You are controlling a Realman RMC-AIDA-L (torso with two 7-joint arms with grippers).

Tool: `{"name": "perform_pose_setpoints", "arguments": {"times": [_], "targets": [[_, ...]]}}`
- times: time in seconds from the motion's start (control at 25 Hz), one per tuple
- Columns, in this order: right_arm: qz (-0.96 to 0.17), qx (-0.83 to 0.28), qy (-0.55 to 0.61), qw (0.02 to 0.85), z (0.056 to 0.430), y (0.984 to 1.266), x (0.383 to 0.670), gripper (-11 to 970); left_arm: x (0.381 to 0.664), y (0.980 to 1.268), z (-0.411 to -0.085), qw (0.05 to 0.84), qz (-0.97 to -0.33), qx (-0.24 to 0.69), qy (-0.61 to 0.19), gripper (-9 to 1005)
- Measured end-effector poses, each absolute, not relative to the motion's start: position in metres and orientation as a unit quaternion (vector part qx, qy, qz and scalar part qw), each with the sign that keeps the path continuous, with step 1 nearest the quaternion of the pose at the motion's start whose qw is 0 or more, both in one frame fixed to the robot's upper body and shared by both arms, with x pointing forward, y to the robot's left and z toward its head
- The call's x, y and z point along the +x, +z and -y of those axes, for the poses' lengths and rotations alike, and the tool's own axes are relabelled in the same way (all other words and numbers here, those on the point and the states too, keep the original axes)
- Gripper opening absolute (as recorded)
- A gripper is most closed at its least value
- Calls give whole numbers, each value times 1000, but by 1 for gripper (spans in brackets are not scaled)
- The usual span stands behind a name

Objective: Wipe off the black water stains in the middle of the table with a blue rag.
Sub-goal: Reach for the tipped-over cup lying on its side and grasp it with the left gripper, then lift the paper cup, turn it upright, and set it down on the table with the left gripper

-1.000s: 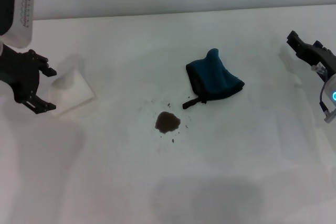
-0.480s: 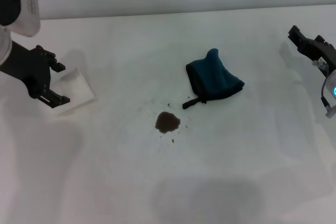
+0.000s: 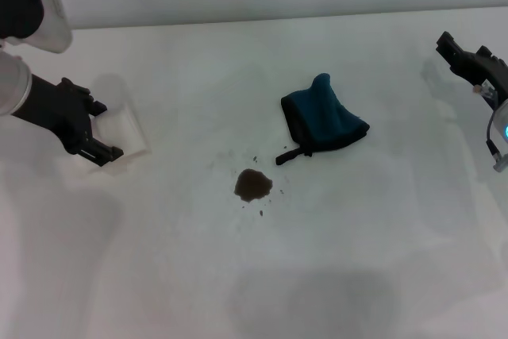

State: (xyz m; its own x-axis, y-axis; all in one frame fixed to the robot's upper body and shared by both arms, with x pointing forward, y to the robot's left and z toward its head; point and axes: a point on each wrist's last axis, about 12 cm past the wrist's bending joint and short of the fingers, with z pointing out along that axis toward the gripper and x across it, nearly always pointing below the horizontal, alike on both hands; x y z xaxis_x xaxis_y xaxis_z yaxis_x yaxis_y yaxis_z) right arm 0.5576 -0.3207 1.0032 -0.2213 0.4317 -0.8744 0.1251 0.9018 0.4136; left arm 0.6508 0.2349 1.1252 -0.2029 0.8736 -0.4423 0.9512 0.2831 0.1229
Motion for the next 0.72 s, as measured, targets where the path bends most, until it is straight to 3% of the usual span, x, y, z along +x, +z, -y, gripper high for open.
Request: {"name": "perform_pose_setpoints", "arguments": {"times": [0.72], "targets": [[-774, 180, 124, 594, 322, 1000, 554, 831, 640, 1100, -236, 238, -788, 556, -116, 861]]}}
